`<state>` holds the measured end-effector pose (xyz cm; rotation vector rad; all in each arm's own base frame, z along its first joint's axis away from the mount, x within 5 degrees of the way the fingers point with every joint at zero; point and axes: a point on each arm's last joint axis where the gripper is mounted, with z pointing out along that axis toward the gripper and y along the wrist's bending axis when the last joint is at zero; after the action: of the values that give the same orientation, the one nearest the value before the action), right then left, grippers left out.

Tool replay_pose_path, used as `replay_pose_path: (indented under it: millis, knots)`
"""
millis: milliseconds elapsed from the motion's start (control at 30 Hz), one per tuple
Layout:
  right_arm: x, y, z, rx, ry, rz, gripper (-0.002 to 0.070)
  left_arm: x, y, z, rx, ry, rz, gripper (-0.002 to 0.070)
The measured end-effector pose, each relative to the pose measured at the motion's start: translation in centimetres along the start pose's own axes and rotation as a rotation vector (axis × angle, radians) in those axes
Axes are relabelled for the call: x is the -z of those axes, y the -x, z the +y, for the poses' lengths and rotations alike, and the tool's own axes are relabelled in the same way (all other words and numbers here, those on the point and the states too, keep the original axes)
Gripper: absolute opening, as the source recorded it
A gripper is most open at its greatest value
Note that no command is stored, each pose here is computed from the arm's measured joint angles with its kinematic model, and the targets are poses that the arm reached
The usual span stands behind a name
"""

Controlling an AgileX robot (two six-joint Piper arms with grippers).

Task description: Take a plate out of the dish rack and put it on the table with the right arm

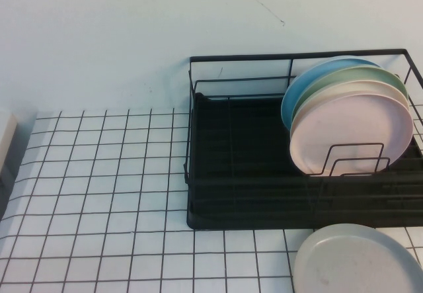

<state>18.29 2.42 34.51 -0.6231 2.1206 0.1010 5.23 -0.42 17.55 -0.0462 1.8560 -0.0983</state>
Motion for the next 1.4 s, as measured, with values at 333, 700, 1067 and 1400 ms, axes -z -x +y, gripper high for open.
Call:
replay_pose_path:
  millis: [333,700,1067,1400]
  knots:
    - [4.1,-3.0,2.8,0.14,-0.093,-0.146,0.0001,0.0,0.0,0.0,0.004,0.0,0.0,-0.0003]
    - [3.4,-10.3,5.3,0.175,-0.217,-0.239,0.0,0.0,0.0,0.0,0.004,0.0,0.0,-0.0003]
    - [1.8,-12.7,6.6,0.119,-0.085,-0.146,-0.0001,0.0,0.0,0.0,0.004,0.0,0.0,-0.0003]
    - [1.8,-13.2,7.0,0.136,-0.051,-0.121,-0.0001,0.0,0.0,0.0,0.004,0.0,0.0,-0.0003]
